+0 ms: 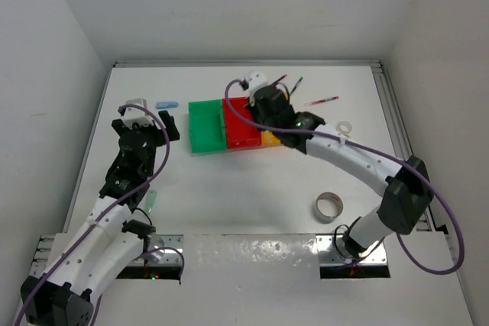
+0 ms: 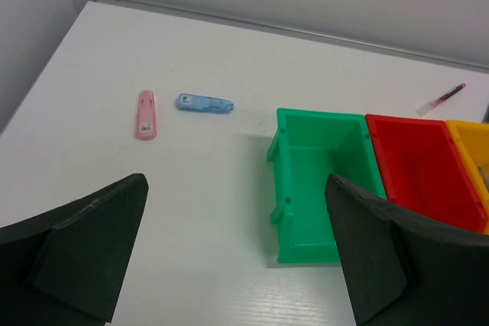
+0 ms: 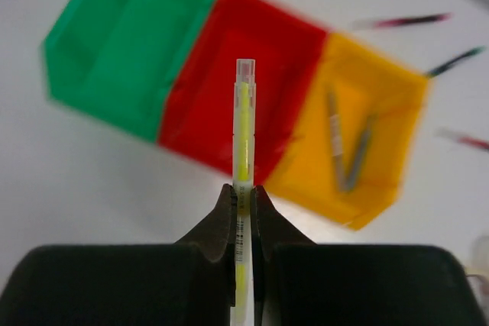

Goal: Sort the stationery into containers
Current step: Pick up the pen from the center of the board, then place the pen in the storage box.

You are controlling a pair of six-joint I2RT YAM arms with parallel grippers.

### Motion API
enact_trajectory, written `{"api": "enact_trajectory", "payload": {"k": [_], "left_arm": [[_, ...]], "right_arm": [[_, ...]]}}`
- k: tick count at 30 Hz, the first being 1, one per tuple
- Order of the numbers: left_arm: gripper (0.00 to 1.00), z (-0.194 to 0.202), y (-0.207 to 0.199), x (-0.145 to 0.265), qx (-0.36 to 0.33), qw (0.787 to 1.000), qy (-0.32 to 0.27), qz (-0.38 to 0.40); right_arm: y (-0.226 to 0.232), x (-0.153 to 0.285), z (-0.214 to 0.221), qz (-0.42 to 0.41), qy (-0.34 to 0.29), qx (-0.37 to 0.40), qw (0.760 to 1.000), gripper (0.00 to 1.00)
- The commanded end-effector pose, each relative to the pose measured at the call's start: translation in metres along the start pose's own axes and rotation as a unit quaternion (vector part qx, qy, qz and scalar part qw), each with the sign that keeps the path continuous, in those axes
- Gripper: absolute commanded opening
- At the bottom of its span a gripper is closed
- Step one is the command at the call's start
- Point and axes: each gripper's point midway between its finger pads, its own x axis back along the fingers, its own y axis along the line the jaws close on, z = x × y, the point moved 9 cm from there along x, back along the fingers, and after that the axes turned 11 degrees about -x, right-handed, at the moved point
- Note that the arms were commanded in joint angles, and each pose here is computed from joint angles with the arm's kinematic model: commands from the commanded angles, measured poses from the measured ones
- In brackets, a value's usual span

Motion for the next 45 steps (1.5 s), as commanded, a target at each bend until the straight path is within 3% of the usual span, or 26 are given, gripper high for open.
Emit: {"api": "enact_trajectory", "payload": {"k": [1, 8, 16, 27, 35, 40, 45], "left_arm": [[0.99, -0.003, 0.0, -0.008, -0.004, 1.0, -0.006, 0.012], [0.98, -0.001, 0.007, -0.026, 0.007, 1.0, 0.008, 0.011], [0.98, 0.004, 0.015, -0.042, -0.002, 1.0, 0.023, -0.001], [0.98, 0.007, 0.02, -0.05, -0.01, 1.0, 0.024, -0.004], [0.98, 0.005, 0.02, -0.05, -0.013, 1.0, 0.019, -0.001], [0.98, 0.006, 0.019, -0.05, -0.013, 1.0, 0.017, 0.006], [0.98, 0.006, 0.017, -0.05, -0.012, 1.0, 0.015, 0.013]], "right_arm": [[-0.052, -0.025, -0.03, 0.049, -0.041, 0.07, 0.996, 0.0], [-0.106, -0.09, -0.045, 0.052, -0.037, 0.078, 0.995, 0.0], [-0.134, -0.135, -0.013, 0.025, 0.009, 0.081, 0.996, 0.0], [-0.137, -0.156, 0.02, 0.017, 0.05, 0.061, 0.997, 0.0], [-0.138, -0.16, 0.019, 0.02, 0.06, 0.06, 0.996, 0.0], [-0.138, -0.155, 0.013, 0.021, 0.06, 0.062, 0.996, 0.25], [-0.136, -0.141, -0.002, 0.021, 0.043, 0.049, 0.998, 0.33]]}}
